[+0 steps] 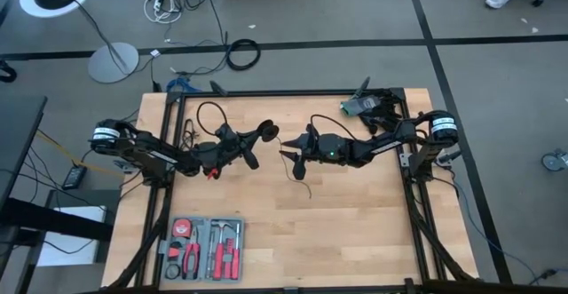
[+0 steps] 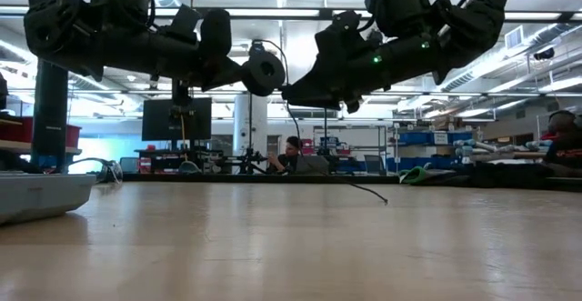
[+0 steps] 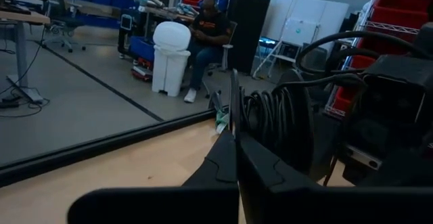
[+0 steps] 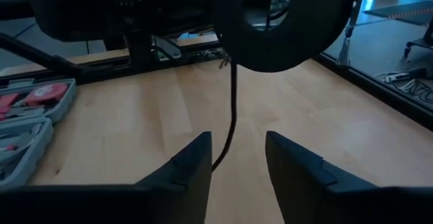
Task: Coil cords
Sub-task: Coil the black wire on the spool
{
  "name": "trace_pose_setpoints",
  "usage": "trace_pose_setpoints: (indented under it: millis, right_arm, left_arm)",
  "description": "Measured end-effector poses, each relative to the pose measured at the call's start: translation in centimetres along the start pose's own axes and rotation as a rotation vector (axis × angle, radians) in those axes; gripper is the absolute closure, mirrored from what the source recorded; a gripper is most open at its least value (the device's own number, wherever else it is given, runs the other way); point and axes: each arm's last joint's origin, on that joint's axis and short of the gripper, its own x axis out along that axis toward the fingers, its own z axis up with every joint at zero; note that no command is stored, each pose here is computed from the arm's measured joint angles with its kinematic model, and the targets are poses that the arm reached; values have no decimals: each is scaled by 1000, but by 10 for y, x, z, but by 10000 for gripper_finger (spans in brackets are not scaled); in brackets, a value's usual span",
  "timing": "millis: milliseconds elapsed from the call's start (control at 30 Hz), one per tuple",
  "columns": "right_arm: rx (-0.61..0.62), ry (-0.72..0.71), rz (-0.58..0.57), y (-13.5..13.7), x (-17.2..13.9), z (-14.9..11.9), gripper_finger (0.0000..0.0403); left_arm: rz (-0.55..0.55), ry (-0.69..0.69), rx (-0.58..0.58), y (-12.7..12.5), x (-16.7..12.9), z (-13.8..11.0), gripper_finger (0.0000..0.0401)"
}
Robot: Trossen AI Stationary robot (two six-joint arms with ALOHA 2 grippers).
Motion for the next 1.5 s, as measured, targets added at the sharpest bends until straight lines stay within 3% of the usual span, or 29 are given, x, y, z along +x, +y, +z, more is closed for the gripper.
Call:
trace_pose_setpoints:
  millis: [133, 333, 533, 700, 833, 967, 1133, 1333, 1500]
  right_arm:
    - [-8, -2, 1, 0, 0, 0, 303]
    - [-22, -6, -2, -1, 0, 1, 394]
    - [-35, -73, 42, 6, 5, 17, 400]
    - [-137, 58, 78, 24, 20, 38, 401]
    - [-175, 56, 113, 34, 39, 45, 402]
    - [-176, 117, 161, 41, 64, 27, 402]
    - [-139, 223, 143, 43, 79, -2, 402]
    - [-119, 362, -4, 36, 70, -20, 403]
    - [-114, 428, -22, 34, 63, -18, 403]
  left_arm:
    - [0, 0, -1, 0, 0, 0, 401]
    - [0, 0, -3, 0, 0, 0, 401]
    - [5, 18, 12, 1, 0, -2, 401]
    - [7, 29, 16, 1, 0, -3, 401]
    - [6, 24, -10, 1, 0, -3, 401]
    - [-16, 25, -30, 0, 0, -2, 401]
    - [-33, 28, -49, 0, 0, -2, 401]
    - [-94, 32, -60, 3, -6, -5, 401]
    - [-99, 58, -57, 9, -17, -13, 401]
